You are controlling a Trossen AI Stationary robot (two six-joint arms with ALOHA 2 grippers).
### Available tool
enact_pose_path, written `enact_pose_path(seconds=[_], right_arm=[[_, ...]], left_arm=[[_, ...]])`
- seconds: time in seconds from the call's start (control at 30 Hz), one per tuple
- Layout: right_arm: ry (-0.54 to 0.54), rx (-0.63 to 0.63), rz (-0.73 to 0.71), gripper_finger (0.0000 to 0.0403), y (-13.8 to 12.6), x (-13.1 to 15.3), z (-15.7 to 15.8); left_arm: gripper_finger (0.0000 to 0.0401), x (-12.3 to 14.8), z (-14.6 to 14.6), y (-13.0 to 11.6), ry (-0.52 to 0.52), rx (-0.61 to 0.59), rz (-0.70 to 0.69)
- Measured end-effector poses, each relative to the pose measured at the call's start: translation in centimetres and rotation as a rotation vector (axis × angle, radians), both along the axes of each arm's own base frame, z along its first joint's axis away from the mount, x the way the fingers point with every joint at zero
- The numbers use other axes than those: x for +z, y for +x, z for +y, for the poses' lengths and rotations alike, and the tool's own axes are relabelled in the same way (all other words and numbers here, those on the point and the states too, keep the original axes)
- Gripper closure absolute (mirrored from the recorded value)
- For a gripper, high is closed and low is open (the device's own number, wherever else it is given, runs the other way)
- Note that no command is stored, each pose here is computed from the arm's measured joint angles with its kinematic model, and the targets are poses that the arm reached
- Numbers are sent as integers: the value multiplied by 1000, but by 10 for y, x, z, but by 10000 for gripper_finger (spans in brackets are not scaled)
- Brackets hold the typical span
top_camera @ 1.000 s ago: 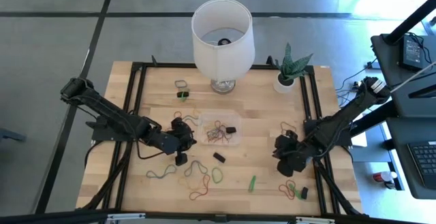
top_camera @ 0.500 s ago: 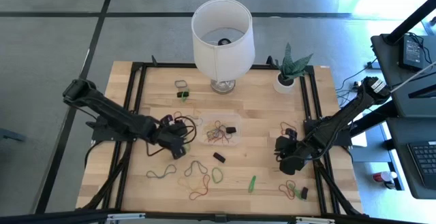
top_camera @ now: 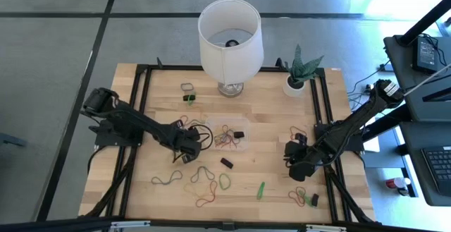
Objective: Pick and place rubber bands into bin
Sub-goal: Put the green rubber band into the container
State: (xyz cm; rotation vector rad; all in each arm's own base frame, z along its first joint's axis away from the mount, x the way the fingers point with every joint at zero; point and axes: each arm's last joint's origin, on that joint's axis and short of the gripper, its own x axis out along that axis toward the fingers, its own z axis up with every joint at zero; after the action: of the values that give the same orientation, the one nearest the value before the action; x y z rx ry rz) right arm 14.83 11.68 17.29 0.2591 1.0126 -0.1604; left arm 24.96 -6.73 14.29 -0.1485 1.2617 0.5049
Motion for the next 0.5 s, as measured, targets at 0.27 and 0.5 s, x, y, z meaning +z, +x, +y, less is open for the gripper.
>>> enact_pose_path(seconds=[0.27, 0.5], right_arm=[[27, -24, -14, 333, 1, 1, 1], [27, -22, -16, 333, 1, 1, 1]], left_arm=[[323, -21, -2, 6, 7, -20, 82], [398, 2, -10, 4, -45, -66, 63]])
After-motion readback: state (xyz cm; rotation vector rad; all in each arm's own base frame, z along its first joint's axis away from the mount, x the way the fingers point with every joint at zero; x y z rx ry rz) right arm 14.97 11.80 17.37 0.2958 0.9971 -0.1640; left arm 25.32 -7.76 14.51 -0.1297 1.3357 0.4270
